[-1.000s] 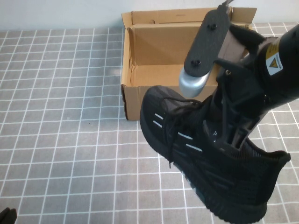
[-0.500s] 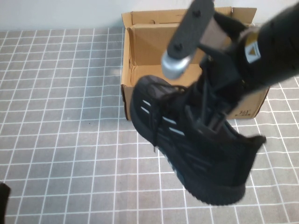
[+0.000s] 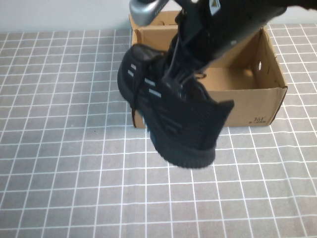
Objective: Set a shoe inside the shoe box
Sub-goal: Hand over the shoe, then adjust the shoe
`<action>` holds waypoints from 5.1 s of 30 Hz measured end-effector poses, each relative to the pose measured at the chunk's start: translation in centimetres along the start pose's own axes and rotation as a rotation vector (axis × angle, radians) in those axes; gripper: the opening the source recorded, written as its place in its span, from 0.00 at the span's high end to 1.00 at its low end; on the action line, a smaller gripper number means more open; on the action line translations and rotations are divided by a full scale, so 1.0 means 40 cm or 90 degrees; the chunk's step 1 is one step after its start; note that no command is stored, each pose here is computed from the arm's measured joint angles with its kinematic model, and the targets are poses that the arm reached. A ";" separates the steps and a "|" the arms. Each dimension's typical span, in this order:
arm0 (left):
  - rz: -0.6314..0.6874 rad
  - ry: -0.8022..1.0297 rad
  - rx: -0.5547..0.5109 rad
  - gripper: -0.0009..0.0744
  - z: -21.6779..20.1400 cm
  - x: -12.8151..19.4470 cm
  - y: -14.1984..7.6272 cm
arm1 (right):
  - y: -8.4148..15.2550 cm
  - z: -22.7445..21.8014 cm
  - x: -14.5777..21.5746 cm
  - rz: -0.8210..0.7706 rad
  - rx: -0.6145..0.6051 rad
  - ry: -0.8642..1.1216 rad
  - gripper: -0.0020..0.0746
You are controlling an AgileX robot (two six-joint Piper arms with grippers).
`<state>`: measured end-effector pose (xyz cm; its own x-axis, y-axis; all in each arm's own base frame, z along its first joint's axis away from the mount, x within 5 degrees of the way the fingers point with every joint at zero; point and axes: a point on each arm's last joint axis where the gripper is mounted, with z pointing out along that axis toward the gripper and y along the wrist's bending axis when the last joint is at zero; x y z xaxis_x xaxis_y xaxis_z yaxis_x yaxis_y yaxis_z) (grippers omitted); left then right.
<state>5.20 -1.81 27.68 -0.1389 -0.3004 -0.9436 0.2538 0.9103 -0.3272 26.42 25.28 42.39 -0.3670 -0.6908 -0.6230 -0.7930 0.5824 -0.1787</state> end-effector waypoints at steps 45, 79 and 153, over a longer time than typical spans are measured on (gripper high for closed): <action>0.387 0.132 0.506 0.10 0.555 -0.057 -0.392 | -0.237 0.076 0.007 0.260 0.084 0.038 0.97; 0.477 0.168 0.232 0.10 0.717 -0.022 -0.389 | -0.251 0.075 -0.011 0.386 0.097 -0.031 0.97; 0.624 0.220 0.176 0.94 0.790 0.062 -0.359 | -0.232 0.018 -0.002 0.316 0.075 -0.004 0.58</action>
<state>31.44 -24.63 28.44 -0.0097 0.6621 -0.7494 0.6030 0.6017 0.5238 34.16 20.22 43.56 -0.6827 -0.3158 -0.6589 -0.4628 0.8847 0.0555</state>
